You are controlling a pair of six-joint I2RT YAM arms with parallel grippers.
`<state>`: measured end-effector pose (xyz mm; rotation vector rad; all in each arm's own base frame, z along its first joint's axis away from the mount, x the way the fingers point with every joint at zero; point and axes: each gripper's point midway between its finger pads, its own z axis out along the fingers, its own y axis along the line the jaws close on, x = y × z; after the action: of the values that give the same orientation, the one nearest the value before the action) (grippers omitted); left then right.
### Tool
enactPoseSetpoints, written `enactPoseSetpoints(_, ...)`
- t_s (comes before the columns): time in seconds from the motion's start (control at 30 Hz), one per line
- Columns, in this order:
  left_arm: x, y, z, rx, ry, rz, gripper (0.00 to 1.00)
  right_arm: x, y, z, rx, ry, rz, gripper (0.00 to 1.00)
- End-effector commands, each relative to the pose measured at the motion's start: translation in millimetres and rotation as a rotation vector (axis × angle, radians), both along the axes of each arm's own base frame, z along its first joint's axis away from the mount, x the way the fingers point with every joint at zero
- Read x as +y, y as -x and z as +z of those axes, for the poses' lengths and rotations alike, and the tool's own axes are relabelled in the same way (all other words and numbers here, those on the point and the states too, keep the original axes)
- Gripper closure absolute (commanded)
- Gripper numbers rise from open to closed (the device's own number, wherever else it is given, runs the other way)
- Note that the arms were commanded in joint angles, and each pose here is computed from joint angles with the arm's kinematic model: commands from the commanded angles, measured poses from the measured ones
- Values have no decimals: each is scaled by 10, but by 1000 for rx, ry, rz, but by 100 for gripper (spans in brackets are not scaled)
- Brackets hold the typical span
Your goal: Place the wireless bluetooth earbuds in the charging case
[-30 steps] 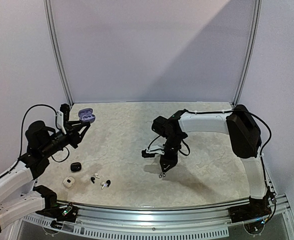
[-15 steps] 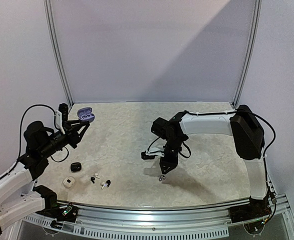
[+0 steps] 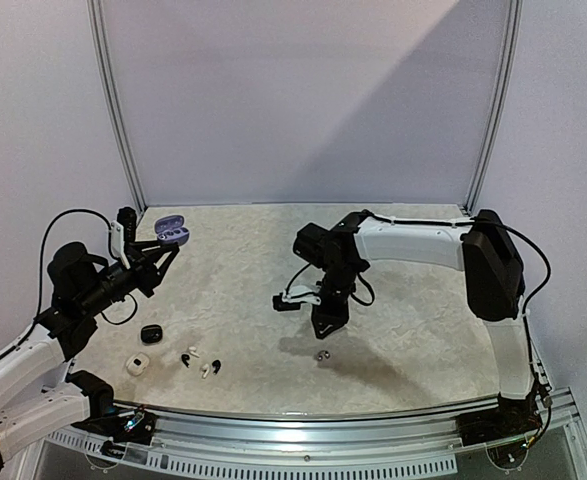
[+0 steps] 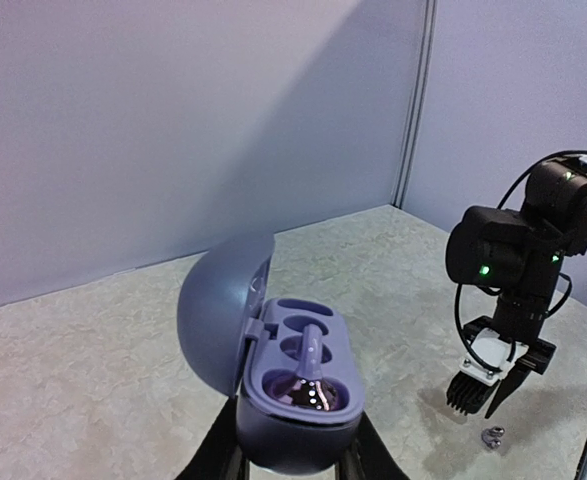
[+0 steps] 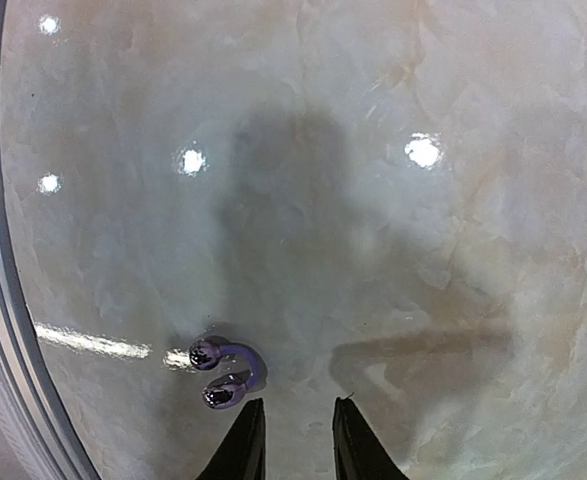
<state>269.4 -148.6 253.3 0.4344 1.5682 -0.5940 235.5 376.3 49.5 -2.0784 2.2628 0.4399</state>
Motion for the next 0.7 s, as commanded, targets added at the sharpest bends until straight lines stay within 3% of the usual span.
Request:
enactPoseSetpoints(0.0,-18,20,-54,8,-5,-11,100,-52,139,-151,47,47,53,75)
enactPoseSetpoints(0.67,-7,12,-87,20,-12,-3,100,-173,431,-303,108,99,52,79)
